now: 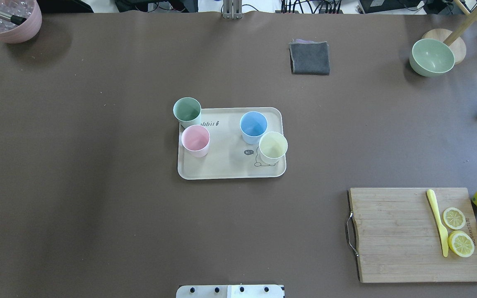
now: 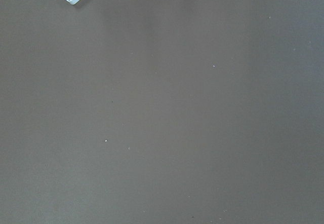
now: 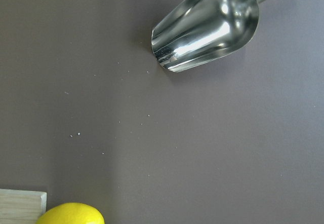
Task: Place all cups on tray
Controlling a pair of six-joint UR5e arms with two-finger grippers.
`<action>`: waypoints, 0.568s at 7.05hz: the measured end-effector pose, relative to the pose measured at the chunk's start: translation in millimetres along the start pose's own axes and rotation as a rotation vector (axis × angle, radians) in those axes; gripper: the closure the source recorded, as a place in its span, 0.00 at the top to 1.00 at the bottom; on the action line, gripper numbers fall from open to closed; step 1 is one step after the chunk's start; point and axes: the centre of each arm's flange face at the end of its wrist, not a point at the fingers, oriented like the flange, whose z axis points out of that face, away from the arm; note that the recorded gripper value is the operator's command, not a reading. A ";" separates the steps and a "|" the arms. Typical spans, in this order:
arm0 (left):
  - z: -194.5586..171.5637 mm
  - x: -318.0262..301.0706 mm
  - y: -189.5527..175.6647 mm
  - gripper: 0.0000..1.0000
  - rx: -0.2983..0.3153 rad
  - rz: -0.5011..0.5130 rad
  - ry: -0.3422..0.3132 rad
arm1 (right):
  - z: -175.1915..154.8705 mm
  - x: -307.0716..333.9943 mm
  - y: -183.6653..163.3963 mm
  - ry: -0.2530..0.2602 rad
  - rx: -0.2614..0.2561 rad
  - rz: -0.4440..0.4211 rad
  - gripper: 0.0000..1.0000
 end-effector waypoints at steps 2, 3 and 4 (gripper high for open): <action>0.0 0.6 -0.1 0.98 0.000 0.001 0.000 | 1.4 -2.1 -0.8 -0.001 -0.003 -0.005 1.00; 0.0 0.8 -0.2 0.98 0.000 0.002 0.000 | 1.8 -3.0 -0.9 -0.003 -0.004 -0.007 1.00; 0.0 0.9 -0.2 0.98 0.000 0.002 0.001 | 2.1 -3.7 -1.0 -0.007 -0.004 -0.008 1.00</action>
